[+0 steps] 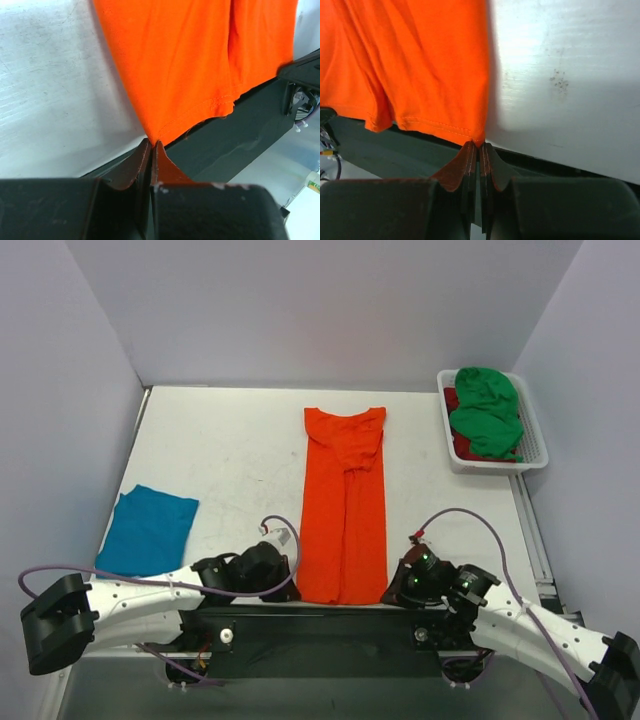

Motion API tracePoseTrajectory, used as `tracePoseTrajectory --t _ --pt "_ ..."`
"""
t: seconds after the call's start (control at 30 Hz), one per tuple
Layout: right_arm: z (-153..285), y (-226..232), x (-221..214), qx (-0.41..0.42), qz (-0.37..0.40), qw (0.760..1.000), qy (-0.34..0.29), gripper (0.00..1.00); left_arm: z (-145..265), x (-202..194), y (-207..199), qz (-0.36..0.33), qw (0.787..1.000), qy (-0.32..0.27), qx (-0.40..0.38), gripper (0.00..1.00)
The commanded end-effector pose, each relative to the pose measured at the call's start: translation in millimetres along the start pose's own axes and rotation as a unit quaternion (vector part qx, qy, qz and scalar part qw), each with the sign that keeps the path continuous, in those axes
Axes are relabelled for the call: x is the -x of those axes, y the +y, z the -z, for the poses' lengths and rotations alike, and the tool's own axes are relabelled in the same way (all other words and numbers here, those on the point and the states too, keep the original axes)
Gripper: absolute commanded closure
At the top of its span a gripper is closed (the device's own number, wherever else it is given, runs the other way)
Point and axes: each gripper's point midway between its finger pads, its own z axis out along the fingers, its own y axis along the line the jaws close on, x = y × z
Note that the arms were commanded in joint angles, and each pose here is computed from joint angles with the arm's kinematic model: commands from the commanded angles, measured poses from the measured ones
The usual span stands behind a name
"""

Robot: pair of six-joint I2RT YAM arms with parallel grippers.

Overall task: Fold and stack the t-shirts
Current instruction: Grab the bottom of the folded rectangular tshirt with both arms, then fold the folded rectangular tshirt in 1/3 of the way

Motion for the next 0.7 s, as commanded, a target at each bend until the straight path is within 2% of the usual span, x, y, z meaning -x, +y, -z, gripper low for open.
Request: tracePoseTrajectory --t 0.0,0.17,0.2,0.37,0.53,0.67 --pt "17.2 18.1 33.1 -0.018 0.0 0.997 -0.069 1.0 9.6 16.8 -17.8 -0.018 1.0 -0.019 -0.01 1.0" --pt "34.8 45.5 76.7 -0.042 0.042 0.991 -0.119 1.0 6.9 61.0 -53.6 -0.03 0.998 -0.052 -0.035 1.0" --pt "44.8 58.8 96.9 -0.035 0.035 0.988 -0.145 1.0 5.7 73.5 -55.4 -0.022 0.997 -0.059 -0.036 1.0" --pt "49.9 70.2 154.2 -0.058 0.023 0.981 -0.185 1.0 -9.0 129.9 -72.7 -0.011 0.995 -0.088 -0.047 1.0" --pt "41.5 87.6 202.3 -0.07 0.027 0.976 -0.206 1.0 -25.4 180.8 -78.9 0.0 0.993 -0.114 -0.034 1.0" --pt "38.4 102.4 245.4 -0.064 0.018 0.974 -0.218 1.0 -47.2 216.5 -63.5 0.021 0.992 -0.122 -0.01 1.0"
